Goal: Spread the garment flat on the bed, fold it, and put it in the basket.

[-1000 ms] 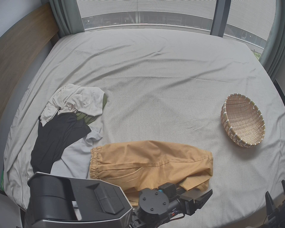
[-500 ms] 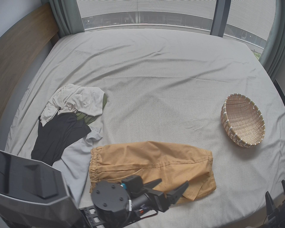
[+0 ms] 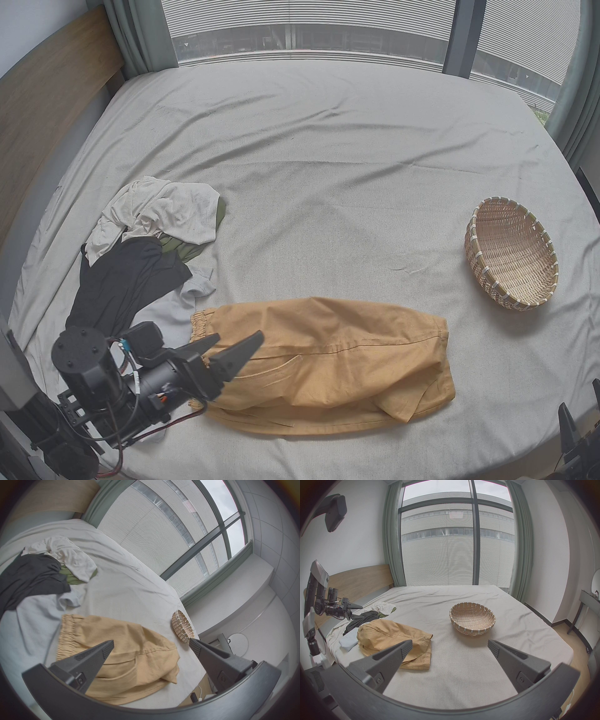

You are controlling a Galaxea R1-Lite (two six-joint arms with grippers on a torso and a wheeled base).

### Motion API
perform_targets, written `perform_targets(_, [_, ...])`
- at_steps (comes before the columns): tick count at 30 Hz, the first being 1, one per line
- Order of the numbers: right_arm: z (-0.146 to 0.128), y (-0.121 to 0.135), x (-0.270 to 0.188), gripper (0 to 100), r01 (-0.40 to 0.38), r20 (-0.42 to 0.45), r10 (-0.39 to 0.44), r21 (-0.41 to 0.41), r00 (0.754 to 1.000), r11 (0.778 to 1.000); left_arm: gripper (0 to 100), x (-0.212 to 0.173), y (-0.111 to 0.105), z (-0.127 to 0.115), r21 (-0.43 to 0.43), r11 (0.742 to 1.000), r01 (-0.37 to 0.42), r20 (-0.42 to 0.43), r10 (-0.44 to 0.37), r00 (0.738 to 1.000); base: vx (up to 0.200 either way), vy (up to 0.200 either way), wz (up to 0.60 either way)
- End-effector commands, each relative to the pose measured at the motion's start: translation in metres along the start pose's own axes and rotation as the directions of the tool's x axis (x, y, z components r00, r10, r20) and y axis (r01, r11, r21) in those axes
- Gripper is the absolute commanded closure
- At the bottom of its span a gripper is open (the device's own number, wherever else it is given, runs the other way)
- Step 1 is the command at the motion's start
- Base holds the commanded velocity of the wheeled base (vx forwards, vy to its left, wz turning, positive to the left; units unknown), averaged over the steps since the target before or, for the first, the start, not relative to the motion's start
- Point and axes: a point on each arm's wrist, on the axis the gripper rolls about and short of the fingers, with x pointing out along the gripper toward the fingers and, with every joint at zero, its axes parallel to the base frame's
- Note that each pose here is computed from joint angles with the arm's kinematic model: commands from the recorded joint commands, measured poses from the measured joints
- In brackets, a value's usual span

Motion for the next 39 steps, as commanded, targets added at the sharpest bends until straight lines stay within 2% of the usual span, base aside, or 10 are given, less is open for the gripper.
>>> perform_targets(1, [-0.005, 0.0, 0.0, 0, 0.0, -0.003, 0.0, 0.0, 1.0, 1.0, 0, -0.026, 0.016, 0.012, -0.006, 0.999, -0.043, 0.032, 0.043, 0.999, 0.0, 0.0, 0.0])
perform_targets(7, [-0.005, 0.0, 0.0, 0, 0.0, -0.003, 0.0, 0.0, 1.0, 1.0, 0, -0.038, 0.036, 0.026, -0.012, 0.995, -0.094, 0.077, 0.095, 0.993, 0.0, 0.0, 0.0])
perform_targets(11, [-0.005, 0.0, 0.0, 0, 0.0, -0.003, 0.0, 0.0, 1.0, 1.0, 0, -0.041, 0.047, 0.025, 0.018, 0.992, -0.123, 0.021, 0.123, 0.992, 0.0, 0.0, 0.0])
perform_targets(20, [-0.005, 0.0, 0.0, 0, 0.0, -0.003, 0.0, 0.0, 1.0, 1.0, 0, -0.037, 0.054, 0.015, 0.017, 0.989, -0.148, -0.072, 0.149, 0.986, 0.0, 0.0, 0.0])
perform_targets(39, [-0.005, 0.0, 0.0, 0, 0.0, -0.003, 0.0, 0.0, 1.0, 1.0, 0, -0.028, 0.064, -0.001, 0.041, 0.983, -0.177, -0.177, 0.181, 0.967, 0.0, 0.0, 0.0])
